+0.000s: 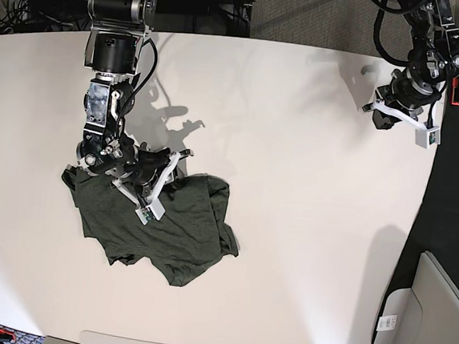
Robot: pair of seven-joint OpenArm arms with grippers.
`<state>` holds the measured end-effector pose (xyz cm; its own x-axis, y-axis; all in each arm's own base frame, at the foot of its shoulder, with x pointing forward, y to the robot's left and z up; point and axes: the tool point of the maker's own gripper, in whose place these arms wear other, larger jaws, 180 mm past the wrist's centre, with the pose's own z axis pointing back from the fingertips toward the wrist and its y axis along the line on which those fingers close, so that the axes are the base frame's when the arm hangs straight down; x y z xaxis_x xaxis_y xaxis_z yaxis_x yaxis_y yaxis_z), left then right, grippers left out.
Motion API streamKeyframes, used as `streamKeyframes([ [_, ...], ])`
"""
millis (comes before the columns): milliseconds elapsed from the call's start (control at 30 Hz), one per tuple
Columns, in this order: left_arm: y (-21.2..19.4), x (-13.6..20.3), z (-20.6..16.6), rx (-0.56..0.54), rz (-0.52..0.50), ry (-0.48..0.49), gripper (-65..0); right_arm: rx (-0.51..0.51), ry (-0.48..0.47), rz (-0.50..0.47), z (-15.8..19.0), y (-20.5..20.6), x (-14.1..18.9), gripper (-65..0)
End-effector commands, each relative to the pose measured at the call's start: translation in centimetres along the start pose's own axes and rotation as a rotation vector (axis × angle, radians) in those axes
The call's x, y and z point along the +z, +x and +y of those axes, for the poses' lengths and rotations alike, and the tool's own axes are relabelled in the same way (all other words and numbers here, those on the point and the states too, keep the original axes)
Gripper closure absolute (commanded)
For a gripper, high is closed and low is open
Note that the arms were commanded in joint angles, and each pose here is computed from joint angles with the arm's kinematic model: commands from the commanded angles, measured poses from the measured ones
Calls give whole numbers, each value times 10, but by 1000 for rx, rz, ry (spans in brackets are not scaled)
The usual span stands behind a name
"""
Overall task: Fold the T-shirt properly
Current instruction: 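Drag the shirt with the right gripper and release it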
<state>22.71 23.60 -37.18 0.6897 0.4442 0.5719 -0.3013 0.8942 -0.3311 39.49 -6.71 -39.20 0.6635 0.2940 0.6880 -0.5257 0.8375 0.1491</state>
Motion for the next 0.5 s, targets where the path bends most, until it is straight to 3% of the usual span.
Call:
streamKeyframes([
  [0, 8, 4, -1, -14, -26, -4, -6, 18, -3, -72, -1, 26, 7, -89],
  [200, 16, 16, 26, 22, -62, 61, -6, 60, -44, 18, 11, -7, 30, -89],
  [467, 13, 38, 34, -8, -75, 96, -6, 142, -116, -31, 43, -26, 95, -89],
])
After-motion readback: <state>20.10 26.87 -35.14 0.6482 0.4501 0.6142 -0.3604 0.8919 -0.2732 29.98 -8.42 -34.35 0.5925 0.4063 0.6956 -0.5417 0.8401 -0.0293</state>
